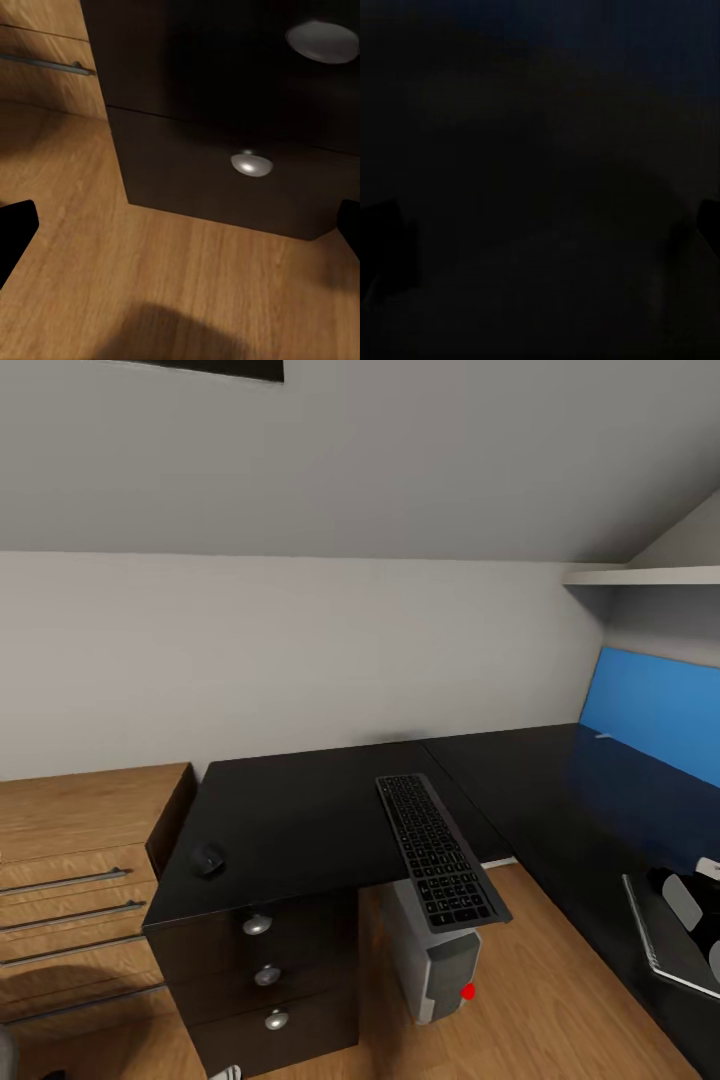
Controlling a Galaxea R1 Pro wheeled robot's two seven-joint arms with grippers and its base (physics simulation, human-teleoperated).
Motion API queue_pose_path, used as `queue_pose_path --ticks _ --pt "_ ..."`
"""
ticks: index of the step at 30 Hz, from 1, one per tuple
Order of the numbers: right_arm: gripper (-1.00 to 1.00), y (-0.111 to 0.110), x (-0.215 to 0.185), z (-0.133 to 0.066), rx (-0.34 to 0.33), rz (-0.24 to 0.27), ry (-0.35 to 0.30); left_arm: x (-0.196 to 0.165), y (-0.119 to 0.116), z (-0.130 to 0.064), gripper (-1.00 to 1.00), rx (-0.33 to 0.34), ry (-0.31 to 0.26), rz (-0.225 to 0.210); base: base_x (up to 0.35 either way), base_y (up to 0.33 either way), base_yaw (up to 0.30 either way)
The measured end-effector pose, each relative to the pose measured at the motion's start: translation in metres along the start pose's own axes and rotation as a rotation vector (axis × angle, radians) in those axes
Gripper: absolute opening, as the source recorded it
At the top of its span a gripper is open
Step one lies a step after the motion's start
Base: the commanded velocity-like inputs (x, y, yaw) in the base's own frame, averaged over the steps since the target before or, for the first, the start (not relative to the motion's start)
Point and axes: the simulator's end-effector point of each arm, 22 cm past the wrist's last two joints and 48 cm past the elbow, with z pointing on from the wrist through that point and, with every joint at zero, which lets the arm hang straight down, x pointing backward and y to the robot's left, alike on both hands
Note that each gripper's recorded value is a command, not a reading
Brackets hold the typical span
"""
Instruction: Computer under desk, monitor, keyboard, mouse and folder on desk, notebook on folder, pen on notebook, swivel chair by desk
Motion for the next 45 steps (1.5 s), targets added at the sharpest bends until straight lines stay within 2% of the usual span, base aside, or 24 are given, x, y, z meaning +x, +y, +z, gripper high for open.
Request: queue_pose_path --ticks 11,45 --pt "1.00 -0.0002 0.0000 0.0000 0.000 -0.001 0.000 0.0006 -0.0003 -0.0001 1.00 0.001 0.001 0.000 0.000 0.143 0.000" --pt "1.00 0.0005 0.0001 0.0000 -0.002 0.001 0.000 0.0024 -0.0010 -0.0002 1.00 0.003 0.005 0.002 -0.008 0.057 0.000"
